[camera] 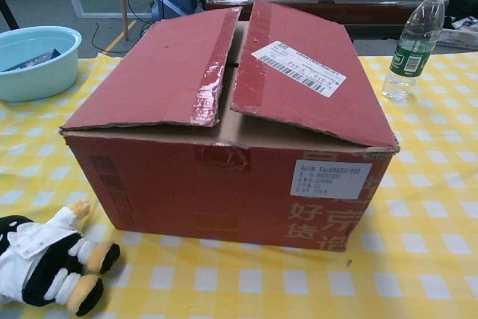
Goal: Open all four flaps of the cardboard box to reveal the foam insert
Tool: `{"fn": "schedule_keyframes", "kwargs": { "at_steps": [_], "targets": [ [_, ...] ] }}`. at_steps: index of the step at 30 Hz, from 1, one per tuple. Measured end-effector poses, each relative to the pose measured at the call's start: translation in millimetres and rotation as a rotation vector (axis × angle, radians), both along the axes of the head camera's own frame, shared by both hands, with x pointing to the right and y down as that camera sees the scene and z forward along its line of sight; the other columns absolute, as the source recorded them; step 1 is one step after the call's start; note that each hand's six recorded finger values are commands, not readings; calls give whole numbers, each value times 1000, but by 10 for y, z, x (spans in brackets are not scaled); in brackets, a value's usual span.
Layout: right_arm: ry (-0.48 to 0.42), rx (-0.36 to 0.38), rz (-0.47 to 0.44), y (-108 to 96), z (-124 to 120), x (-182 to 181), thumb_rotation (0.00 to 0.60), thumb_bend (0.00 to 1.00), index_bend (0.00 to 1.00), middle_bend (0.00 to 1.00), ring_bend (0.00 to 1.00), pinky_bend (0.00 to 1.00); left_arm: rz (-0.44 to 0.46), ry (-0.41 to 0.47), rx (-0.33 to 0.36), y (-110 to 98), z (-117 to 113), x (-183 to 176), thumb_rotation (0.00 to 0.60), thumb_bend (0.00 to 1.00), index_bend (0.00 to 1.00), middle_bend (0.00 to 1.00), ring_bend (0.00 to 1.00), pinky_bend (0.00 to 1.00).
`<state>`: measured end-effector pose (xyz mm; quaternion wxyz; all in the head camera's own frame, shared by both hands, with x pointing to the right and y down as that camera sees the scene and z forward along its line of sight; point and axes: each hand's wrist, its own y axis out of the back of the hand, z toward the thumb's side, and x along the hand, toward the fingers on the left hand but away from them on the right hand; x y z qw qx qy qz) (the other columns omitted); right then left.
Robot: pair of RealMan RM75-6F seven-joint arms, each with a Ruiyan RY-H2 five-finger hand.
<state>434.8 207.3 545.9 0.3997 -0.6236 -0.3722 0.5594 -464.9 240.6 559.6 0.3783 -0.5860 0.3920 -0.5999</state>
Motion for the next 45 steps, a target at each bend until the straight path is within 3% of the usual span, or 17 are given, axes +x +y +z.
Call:
{"fn": "schedule_keyframes", "kwargs": {
  "at_steps": [11, 19, 27, 38, 45],
  "targets": [
    [-4, -8, -8, 9, -21, -2, 600, 436, 320, 266, 126, 174, -2, -2, -12, 3, -7, 3, 600, 286, 296, 98, 45, 0],
    [-32, -10, -64, -95, -76, -132, 600, 729, 320, 291, 126, 174, -1, -4, -14, -14, -20, 14, 600, 286, 313, 98, 45, 0],
    [-99, -57, -219, -363, -126, -625, 600, 996, 320, 324, 143, 174, 4, 6, -10, -8, -28, 53, 600, 286, 324, 99, 45, 0],
    [-162, -112, -546, -761, -99, -1674, 600, 1000, 320, 324, 143, 174, -6, 6, -8, 30, -45, 35, 600, 286, 331, 99, 45, 0],
    [-205, -57, -691, -913, 1, -2316, 600, 1000, 320, 324, 143, 174, -11, 8, -6, 39, -47, 36, 600, 286, 331, 98, 45, 0]
  ]
}}
